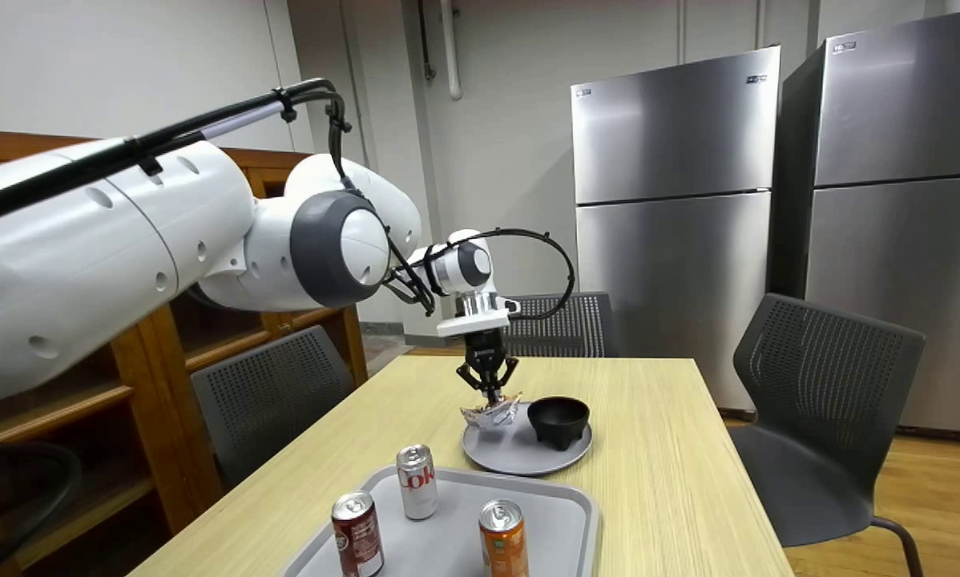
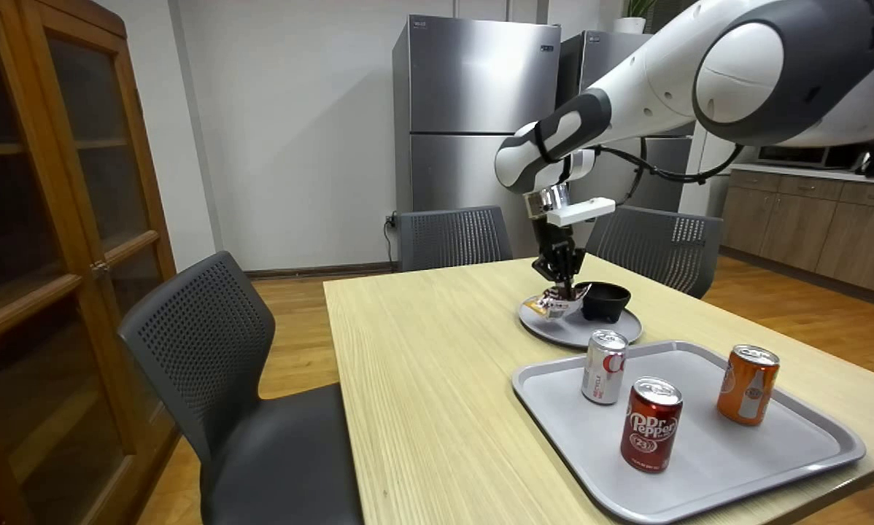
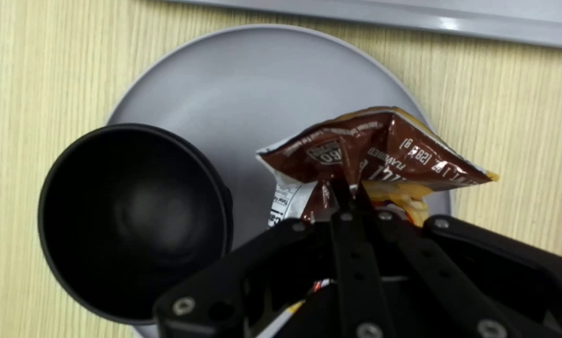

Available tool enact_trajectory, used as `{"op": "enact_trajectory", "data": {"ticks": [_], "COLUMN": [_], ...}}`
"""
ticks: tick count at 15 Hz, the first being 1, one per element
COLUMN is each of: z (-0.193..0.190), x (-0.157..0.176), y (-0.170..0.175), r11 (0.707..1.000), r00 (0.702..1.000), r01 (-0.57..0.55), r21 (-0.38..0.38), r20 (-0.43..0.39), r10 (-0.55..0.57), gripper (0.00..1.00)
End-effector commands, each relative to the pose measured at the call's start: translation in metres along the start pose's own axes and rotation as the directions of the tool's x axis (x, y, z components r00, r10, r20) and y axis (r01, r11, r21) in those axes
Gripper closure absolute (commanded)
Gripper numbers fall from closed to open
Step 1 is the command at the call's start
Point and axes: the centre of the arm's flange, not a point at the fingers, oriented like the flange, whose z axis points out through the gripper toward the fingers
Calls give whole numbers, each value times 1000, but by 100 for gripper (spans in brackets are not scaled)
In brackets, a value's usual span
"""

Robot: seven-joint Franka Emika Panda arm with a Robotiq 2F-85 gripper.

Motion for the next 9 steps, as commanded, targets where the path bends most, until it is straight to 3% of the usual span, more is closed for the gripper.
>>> {"op": "enact_trajectory", "data": {"ticks": [1, 9], "z": [-27, -42], "x": [-17, -9], "y": [-15, -77], "r11": [1000, 996], "r00": [1000, 995], "r01": [26, 91], "r21": [14, 1], "r20": [-12, -28], "r10": [-26, -91], "gripper": [100, 100]}}
